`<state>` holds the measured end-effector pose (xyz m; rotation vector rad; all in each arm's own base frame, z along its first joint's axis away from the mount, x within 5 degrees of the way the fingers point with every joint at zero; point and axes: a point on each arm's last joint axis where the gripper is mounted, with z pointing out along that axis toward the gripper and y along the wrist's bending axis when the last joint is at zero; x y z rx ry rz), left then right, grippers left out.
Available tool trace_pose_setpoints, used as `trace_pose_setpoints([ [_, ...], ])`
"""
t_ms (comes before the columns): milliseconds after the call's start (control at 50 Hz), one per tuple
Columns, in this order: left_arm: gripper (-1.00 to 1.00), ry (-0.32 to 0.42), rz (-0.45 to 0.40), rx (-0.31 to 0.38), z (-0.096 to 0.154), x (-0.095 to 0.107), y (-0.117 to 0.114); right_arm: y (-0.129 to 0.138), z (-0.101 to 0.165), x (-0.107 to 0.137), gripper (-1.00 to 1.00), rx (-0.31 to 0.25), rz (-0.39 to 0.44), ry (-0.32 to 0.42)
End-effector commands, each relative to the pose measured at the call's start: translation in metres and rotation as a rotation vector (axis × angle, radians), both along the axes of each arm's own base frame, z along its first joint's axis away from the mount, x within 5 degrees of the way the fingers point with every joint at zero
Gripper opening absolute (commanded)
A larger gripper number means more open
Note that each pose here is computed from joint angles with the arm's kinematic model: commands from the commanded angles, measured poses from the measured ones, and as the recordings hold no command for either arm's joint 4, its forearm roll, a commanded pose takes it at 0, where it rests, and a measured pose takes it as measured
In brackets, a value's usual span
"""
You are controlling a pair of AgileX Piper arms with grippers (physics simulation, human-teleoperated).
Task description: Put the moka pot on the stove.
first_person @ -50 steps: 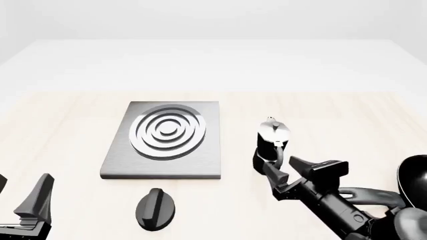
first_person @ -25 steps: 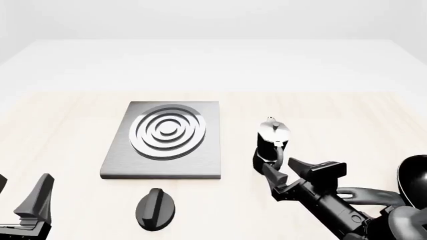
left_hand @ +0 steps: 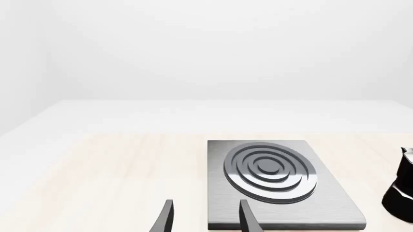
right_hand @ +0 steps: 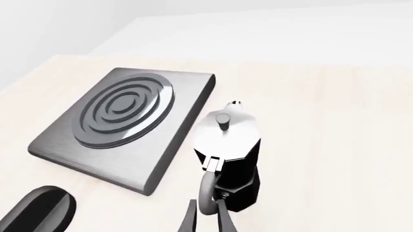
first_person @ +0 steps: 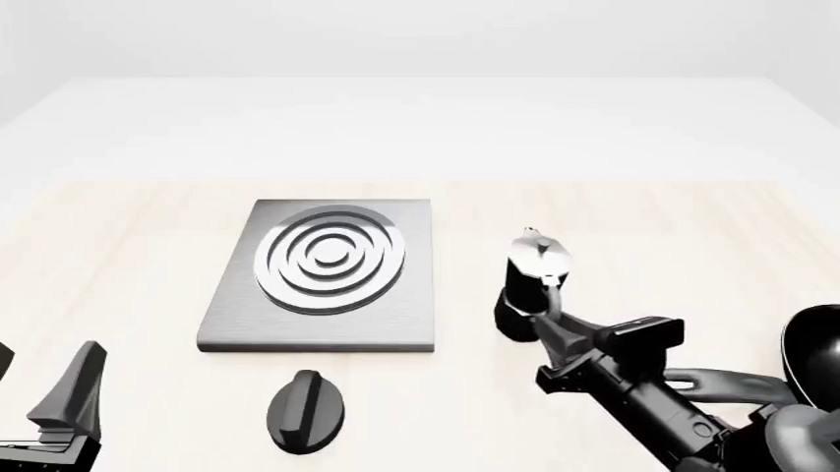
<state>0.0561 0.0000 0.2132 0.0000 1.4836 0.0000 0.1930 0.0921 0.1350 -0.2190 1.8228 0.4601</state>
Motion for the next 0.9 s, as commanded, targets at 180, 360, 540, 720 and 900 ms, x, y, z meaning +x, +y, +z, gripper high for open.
trace_pose_setpoints([
  [180,1.00,0.000,0.000,0.000,0.000,0.000,0.000,-0.001,0.002,-0.002,-1.00,0.009,0.001,-0.006],
  [360,1.00,0.000,0.000,0.000,0.000,0.000,0.000,-0.010,0.018,-0.012,-1.00,0.006,-0.016,-0.033],
  [540,1.00,0.000,0.000,0.000,0.000,0.000,0.000,-0.026,0.038,-0.029,-1.00,-0.012,-0.055,-0.068],
  [720,1.00,0.000,0.000,0.000,0.000,0.000,0.000,-0.036,0.052,-0.041,-1.00,-0.019,-0.082,-0.091],
  [900,1.00,0.000,0.000,0.000,0.000,0.000,0.000,-0.039,0.060,-0.045,-1.00,-0.018,-0.086,-0.107],
])
